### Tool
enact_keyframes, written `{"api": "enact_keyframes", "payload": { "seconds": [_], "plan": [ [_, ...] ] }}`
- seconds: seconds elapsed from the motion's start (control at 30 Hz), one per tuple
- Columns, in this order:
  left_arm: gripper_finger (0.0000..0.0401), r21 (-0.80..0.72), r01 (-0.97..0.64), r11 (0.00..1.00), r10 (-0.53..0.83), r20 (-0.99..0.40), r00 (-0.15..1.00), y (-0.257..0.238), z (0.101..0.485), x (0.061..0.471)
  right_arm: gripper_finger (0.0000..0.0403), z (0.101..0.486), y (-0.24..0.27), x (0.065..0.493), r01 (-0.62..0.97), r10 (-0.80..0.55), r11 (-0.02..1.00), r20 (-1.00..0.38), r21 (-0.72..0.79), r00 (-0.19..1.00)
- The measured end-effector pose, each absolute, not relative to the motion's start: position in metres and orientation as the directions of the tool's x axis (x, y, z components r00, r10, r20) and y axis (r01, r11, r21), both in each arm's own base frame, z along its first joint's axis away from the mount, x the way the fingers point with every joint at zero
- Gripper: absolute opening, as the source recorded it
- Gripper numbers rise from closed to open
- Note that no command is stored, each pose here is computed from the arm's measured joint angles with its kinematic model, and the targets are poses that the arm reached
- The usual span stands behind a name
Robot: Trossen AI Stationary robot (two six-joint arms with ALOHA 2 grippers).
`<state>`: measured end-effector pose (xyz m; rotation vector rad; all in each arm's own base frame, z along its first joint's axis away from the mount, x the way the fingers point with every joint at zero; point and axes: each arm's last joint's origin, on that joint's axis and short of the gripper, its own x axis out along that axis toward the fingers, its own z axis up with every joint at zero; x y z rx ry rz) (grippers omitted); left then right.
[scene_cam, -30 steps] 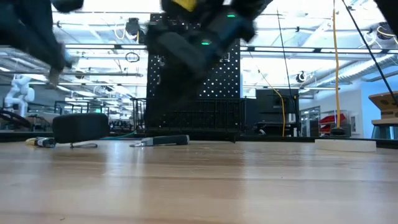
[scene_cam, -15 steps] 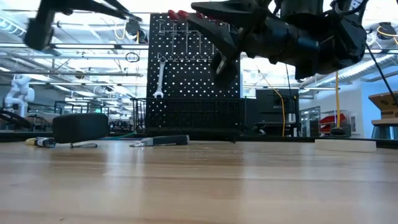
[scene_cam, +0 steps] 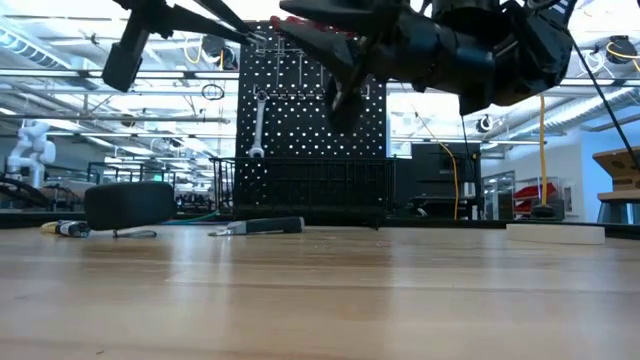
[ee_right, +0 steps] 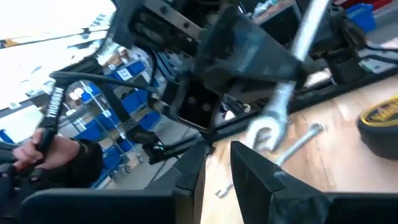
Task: Hang tools onto peg board
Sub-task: Hang the wrench on the peg board
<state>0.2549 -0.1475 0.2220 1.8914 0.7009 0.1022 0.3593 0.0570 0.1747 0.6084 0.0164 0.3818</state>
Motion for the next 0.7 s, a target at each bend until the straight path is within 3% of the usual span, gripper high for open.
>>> {"api": "enact_keyframes", "payload": {
  "seconds": [0.23,0.57,0.7],
  "plan": [
    [0.0011,0.871,0.418,-0.259,0.509,-0.245,0.825,-0.148,0.222,0.255,0.0084,0.171,0.055,0.360,-0.294,0.318,0.772,0.059,0.564,0.946],
    [0.0011,0.874,0.413,-0.255,0.507,-0.243,0.827,-0.148,0.223,0.255,0.0195,0.161,0.054,0.361,-0.205,0.309,0.734,-0.050,0.647,0.950],
    [0.0011,0.884,0.403,-0.239,0.482,-0.252,0.839,-0.148,0.223,0.256,0.0219,0.161,0.052,0.361,-0.206,0.303,0.740,-0.044,0.640,0.952]
  ]
}}
